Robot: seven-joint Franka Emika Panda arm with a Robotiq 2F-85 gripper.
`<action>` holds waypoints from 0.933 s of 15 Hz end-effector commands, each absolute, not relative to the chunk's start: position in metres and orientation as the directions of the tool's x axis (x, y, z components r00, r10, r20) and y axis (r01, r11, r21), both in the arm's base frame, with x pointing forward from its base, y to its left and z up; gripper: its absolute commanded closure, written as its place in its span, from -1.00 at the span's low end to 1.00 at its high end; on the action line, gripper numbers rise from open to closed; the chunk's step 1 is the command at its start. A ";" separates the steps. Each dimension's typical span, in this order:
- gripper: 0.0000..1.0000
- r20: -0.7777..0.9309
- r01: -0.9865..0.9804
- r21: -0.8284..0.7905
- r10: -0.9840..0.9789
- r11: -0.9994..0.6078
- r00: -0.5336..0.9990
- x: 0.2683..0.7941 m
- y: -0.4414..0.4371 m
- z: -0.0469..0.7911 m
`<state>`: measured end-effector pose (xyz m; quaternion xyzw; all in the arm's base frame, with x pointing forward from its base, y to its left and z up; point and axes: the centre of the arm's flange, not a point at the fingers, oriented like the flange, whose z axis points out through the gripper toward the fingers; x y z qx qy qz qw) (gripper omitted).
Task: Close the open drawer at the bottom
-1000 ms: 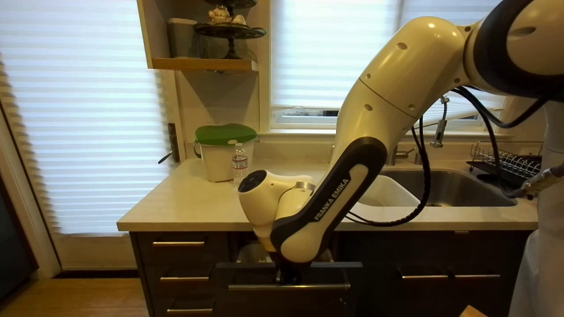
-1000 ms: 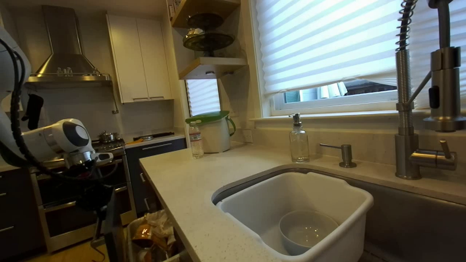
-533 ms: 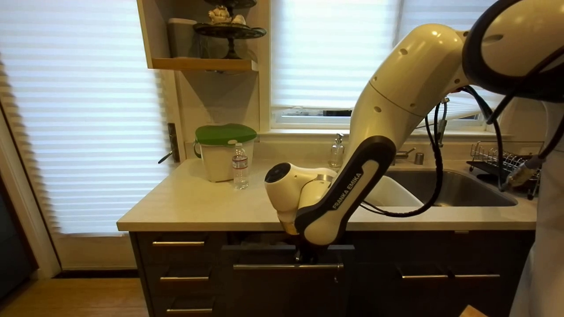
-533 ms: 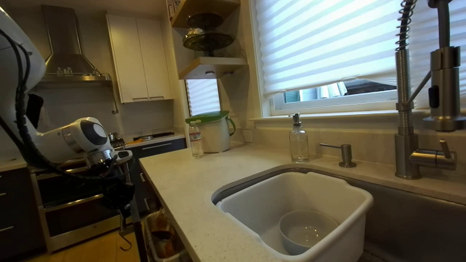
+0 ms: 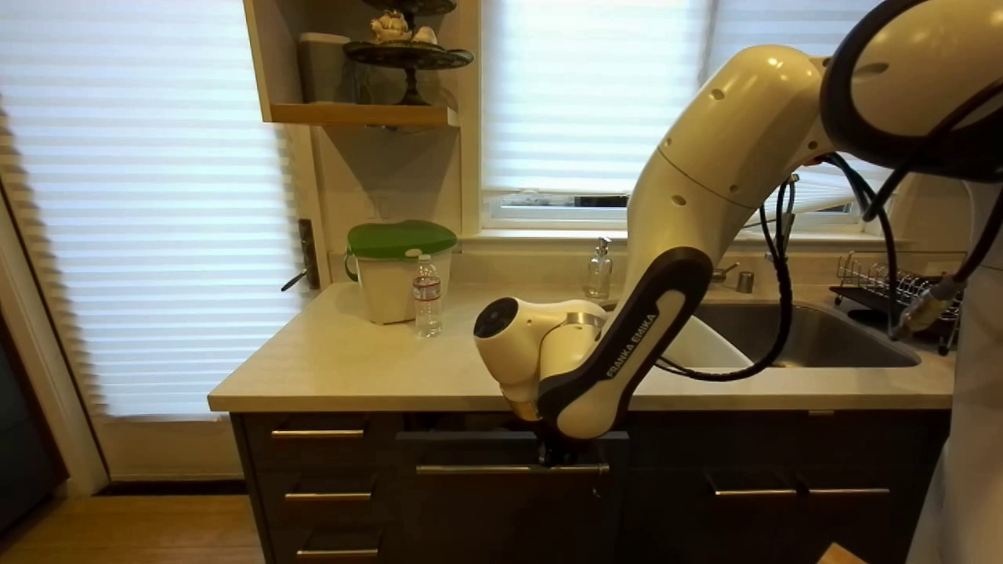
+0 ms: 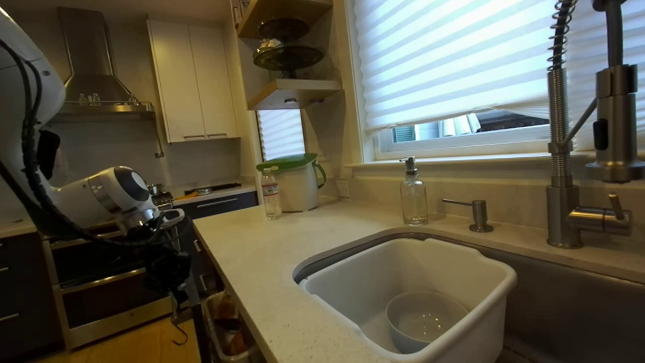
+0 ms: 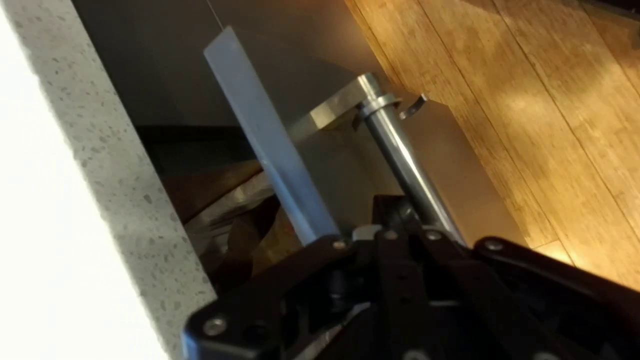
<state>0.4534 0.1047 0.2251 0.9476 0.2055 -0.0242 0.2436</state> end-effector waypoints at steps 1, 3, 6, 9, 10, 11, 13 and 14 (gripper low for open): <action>1.00 -0.169 0.396 0.554 0.367 -0.732 0.915 0.449 0.100 0.226; 0.98 -0.169 0.411 0.511 0.381 -0.755 0.909 0.450 0.104 0.224; 0.98 -0.166 0.416 0.519 0.390 -0.747 0.906 0.452 0.104 0.226; 0.98 -0.166 0.416 0.519 0.390 -0.746 0.906 0.452 0.104 0.227; 0.98 -0.166 0.416 0.519 0.390 -0.746 0.906 0.452 0.104 0.227; 0.98 -0.166 0.416 0.519 0.390 -0.746 0.906 0.452 0.104 0.227; 1.00 -0.127 0.385 0.574 0.385 -0.723 0.914 0.465 0.098 0.219; 1.00 -0.112 0.372 0.596 0.385 -0.711 0.916 0.468 0.095 0.218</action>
